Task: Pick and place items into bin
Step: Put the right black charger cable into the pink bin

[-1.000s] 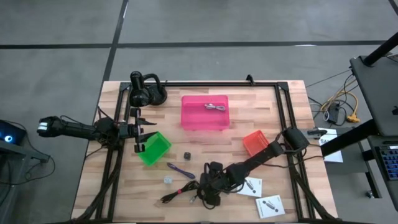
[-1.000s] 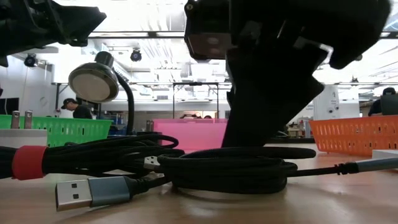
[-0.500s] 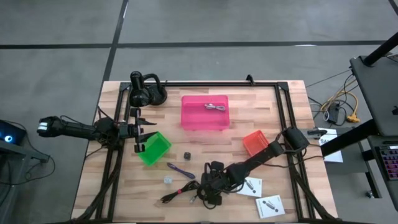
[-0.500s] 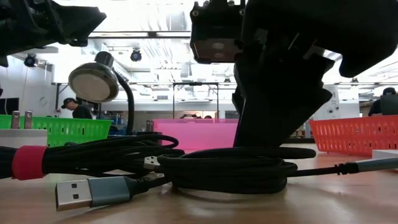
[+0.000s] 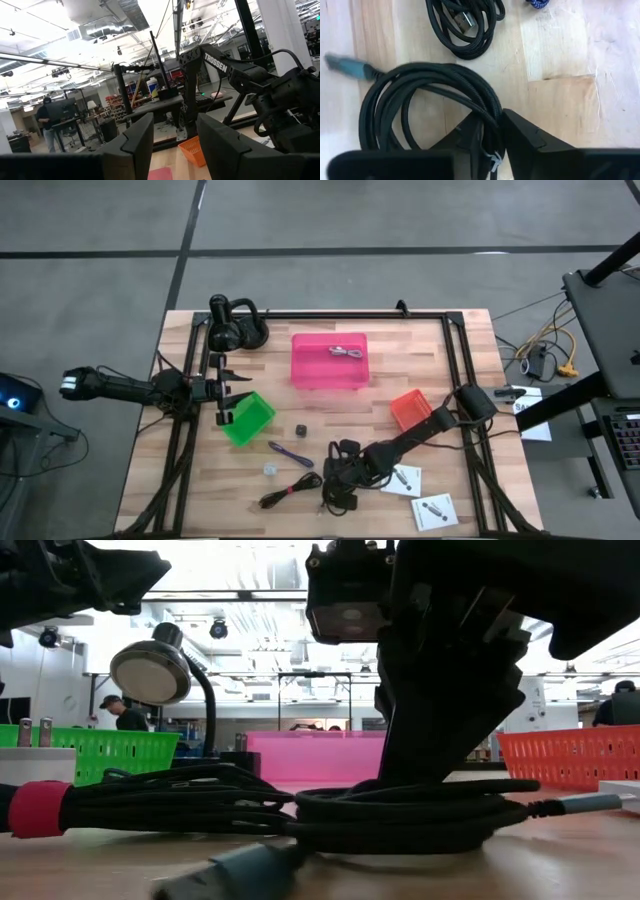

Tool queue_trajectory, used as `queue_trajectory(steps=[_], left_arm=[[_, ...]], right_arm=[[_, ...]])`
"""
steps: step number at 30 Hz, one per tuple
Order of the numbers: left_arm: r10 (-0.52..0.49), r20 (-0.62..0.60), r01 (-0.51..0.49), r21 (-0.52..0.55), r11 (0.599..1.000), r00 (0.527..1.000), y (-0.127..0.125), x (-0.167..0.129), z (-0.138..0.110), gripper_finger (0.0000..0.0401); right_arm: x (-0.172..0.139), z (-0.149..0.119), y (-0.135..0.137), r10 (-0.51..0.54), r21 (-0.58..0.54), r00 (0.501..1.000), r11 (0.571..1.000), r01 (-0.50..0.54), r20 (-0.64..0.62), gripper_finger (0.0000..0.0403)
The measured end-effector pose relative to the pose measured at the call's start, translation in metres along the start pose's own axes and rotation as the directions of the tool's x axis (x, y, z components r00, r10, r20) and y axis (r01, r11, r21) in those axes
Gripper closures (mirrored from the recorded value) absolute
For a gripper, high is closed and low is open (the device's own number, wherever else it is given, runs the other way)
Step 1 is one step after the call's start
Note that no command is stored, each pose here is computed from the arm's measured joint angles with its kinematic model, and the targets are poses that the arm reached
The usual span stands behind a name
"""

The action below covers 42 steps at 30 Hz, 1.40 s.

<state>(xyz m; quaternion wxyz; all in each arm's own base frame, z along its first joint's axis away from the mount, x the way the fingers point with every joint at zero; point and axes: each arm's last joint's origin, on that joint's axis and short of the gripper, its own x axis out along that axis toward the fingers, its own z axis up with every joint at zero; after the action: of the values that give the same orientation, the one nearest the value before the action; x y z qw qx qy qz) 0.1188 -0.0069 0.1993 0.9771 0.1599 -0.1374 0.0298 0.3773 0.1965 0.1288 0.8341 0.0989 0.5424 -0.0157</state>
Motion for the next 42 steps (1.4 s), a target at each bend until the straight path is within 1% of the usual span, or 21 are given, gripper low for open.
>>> queue_trajectory(steps=[6,10,14,16,21,24,31,36,42], left_arm=[[0.000,0.000,0.000,0.000,1.000,1.000,0.000,0.000,0.000,0.0264],[0.000,0.000,0.000,0.000,1.000,1.000,0.000,0.000,0.000,0.0264],[0.000,0.000,0.000,0.000,1.000,1.000,0.000,0.000,0.000,0.0264],[0.000,-0.001,0.000,0.000,1.000,1.000,0.000,0.000,0.000,0.0264],[0.000,-0.001,0.000,0.000,1.000,1.000,0.000,0.000,0.000,0.0264],[0.000,-0.001,0.000,0.000,1.000,1.000,0.000,0.000,0.000,0.0264],[0.000,-0.001,0.000,0.000,1.000,1.000,0.000,0.000,0.000,0.0264],[0.000,-0.001,0.000,0.000,1.000,1.000,0.000,0.000,0.000,0.0264],[0.000,-0.001,0.000,0.000,1.000,1.000,0.000,0.000,0.000,0.0264]], right_arm=[[0.000,0.000,0.000,0.001,0.000,1.000,1.000,-0.001,-0.002,0.0371],[-0.001,0.000,0.000,0.002,0.002,1.000,1.000,-0.002,-0.001,0.0374],[-0.002,0.000,0.000,0.004,0.068,1.000,0.998,-0.004,-0.001,0.0374],[-0.002,0.000,0.000,0.007,0.083,1.000,0.997,-0.007,-0.001,0.0375],[-0.003,0.000,0.002,0.018,0.095,1.000,0.995,-0.017,-0.009,0.0375],[-0.007,0.005,0.005,0.031,0.096,0.999,0.995,-0.031,0.008,0.0376],[-0.021,0.019,0.013,0.044,0.046,0.999,0.998,-0.045,0.028,0.0376],[-0.025,0.021,0.012,0.023,0.039,1.000,0.999,-0.023,0.006,0.0376],[-0.025,0.023,0.006,-0.019,-0.032,1.000,0.999,0.019,0.004,0.0376]])
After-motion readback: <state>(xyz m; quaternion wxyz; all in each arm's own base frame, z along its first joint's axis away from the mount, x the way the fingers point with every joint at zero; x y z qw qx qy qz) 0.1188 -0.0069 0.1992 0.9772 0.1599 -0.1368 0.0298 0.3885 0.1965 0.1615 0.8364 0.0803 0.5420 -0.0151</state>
